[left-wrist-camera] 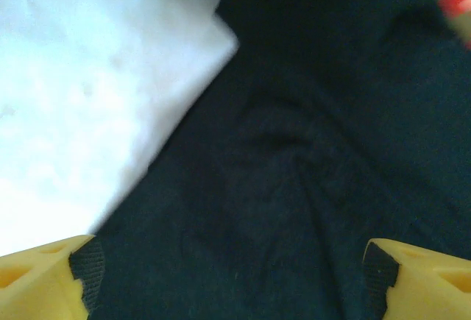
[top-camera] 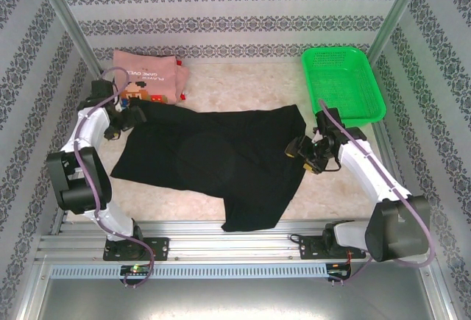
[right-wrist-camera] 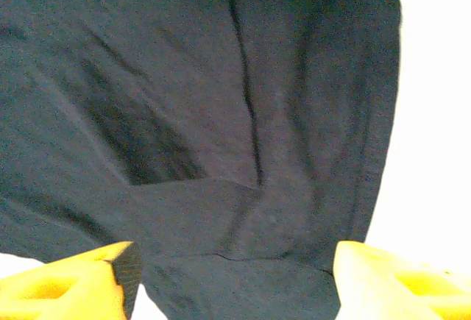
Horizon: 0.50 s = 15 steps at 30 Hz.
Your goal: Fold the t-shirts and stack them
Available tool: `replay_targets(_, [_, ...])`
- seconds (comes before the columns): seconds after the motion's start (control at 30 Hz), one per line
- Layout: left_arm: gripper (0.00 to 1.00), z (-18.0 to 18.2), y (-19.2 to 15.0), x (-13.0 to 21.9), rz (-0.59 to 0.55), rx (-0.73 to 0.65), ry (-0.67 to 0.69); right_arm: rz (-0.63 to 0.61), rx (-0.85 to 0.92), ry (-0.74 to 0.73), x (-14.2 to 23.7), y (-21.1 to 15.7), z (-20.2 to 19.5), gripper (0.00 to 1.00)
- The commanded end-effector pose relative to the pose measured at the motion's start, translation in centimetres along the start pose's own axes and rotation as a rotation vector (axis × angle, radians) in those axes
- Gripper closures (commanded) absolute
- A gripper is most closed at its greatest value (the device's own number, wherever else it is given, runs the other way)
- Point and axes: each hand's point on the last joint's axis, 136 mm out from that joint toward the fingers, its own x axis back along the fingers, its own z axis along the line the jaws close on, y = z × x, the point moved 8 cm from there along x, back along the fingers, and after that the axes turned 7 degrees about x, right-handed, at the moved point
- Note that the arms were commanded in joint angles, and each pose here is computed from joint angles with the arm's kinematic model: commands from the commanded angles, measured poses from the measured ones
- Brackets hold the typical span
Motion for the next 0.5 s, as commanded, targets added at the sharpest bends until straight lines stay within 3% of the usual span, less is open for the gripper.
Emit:
replay_targets(0.0, [0.11,2.4,-3.0,-2.0,0.164,0.165,0.096,0.112,0.024,-0.104,-2.0,-1.5,-1.8,0.33])
replay_targets(0.2, [0.16,5.0,-4.5,-4.7,0.212,0.228,0.197,0.179,0.069,-0.134,-5.6,-1.6,-1.8,0.38])
replay_targets(0.47, [0.26,6.8,-7.0,-7.8,0.269,0.289,0.259,0.170,0.081,-0.221,-7.5,-0.9,-2.0,0.44])
